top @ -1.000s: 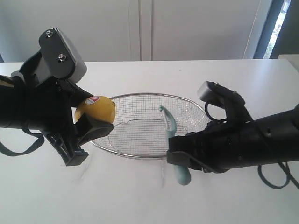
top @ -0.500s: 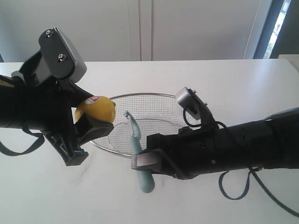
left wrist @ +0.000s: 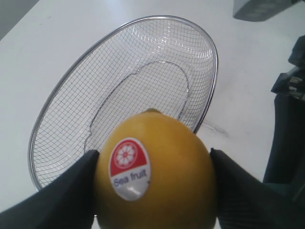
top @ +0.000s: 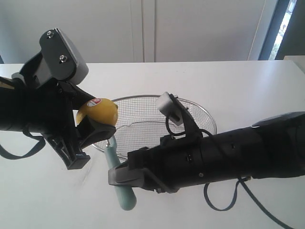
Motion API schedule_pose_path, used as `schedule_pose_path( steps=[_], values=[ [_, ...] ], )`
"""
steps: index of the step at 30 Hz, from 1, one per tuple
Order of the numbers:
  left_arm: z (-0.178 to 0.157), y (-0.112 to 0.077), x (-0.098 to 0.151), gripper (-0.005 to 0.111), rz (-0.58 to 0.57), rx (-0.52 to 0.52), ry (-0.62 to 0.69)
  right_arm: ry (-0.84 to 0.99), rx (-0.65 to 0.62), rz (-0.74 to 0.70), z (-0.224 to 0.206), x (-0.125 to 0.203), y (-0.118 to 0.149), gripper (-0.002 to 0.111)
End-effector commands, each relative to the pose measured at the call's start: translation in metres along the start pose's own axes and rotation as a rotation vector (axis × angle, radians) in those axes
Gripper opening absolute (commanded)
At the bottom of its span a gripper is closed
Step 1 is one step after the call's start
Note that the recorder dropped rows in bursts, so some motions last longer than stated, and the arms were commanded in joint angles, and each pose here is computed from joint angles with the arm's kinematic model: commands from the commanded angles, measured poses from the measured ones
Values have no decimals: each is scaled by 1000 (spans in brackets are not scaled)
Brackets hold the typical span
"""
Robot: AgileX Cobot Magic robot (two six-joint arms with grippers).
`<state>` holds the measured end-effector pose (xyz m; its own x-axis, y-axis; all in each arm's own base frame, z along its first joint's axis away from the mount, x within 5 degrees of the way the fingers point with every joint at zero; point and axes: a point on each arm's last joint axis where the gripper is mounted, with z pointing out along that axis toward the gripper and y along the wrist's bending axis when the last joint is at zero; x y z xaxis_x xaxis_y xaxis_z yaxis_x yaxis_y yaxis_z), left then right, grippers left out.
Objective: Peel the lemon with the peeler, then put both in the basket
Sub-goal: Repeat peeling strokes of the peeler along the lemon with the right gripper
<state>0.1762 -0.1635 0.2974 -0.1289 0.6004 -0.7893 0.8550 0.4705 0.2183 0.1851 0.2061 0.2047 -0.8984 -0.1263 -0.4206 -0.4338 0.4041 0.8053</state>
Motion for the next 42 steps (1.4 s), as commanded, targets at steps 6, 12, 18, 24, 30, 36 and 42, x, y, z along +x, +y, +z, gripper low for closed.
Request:
schedule_pose_path(
  steps=[6,12,18,24,30,36,42],
  values=[
    [-1,-3,0,0,-17,12,-6,-20,-15,-27,1,-7,6,0],
    [-1,-3,0,0,-17,12,-6,-40,36,-24,1,-9,1,0],
    [-1,-3,0,0,-17,12,-6,-43,41,-23,1,-10,0,0],
    [-1,-3,0,0,-17,12,-6,-51,41,-19,-1,-11,-1,0],
    [-1,-3,0,0,-17,12,-6,-65,31,-3,-6,-15,-3,0],
    [-1,-3,0,0,-17,12,-6,-67,16,4,-8,-16,-3,0],
    [-1,-3,0,0,-17,12,-6,-76,18,-4,-10,-17,-1,0]
  ],
)
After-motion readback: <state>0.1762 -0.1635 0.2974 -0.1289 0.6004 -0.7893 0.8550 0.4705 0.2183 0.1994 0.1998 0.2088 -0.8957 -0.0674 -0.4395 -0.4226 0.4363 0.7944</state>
